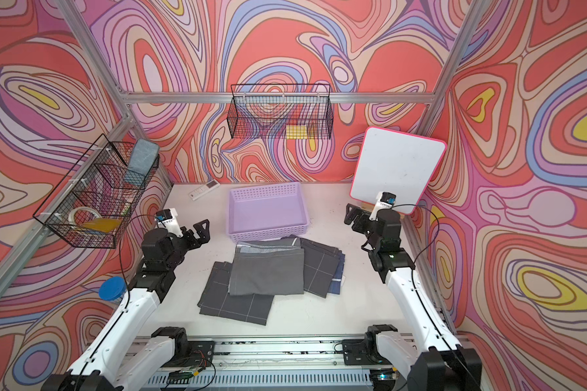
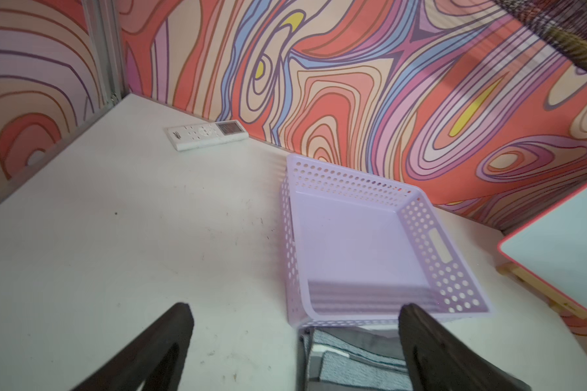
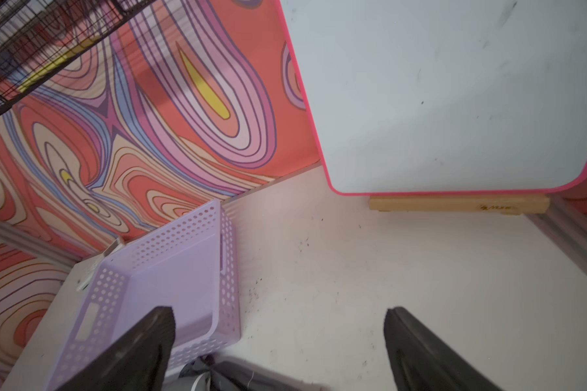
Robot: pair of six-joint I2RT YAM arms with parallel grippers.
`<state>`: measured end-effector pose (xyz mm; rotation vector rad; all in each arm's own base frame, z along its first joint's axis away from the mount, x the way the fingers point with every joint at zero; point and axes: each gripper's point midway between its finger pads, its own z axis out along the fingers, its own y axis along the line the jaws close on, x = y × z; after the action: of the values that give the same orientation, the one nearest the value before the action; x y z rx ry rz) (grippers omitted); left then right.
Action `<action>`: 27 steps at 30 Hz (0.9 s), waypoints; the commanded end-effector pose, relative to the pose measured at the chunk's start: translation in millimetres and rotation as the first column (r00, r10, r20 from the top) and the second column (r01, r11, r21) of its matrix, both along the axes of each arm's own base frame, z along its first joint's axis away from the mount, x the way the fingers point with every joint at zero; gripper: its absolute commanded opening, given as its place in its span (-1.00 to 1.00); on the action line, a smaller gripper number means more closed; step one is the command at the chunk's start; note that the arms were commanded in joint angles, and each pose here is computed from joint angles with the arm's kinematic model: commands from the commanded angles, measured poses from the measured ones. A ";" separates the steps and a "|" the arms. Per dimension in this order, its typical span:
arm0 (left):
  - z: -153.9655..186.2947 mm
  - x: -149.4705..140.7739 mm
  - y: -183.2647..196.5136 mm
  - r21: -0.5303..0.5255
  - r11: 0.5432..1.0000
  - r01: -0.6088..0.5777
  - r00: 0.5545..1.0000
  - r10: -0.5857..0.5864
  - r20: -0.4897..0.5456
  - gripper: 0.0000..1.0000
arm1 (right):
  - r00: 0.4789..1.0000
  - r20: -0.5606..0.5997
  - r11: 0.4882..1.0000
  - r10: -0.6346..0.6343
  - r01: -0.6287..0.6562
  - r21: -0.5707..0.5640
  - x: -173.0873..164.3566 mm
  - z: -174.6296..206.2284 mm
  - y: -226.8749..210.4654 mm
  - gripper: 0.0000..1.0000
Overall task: Put the folded pillowcase in the basket
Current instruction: Pick up the pillowcase at the center of the board.
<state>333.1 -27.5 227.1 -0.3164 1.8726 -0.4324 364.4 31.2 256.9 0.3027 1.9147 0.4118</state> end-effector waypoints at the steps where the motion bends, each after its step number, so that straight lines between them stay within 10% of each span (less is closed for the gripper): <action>1: -35.2 -21.3 -12.9 -0.184 0.983 -0.005 0.987 -0.024 -0.159 0.98 | 0.973 -0.108 0.972 0.205 -0.189 0.139 -22.4 -14.1 38.8 0.97; 27: -133.0 -68.2 -89.6 -0.247 0.933 0.263 0.805 -0.353 -0.476 0.98 | 0.709 -0.464 0.847 0.531 -0.438 0.300 -58.1 -153.7 185.3 0.70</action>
<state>263.9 -114.7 99.2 -0.2833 2.4336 -0.8030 298.1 207.1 100.3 0.0161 2.5467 0.9260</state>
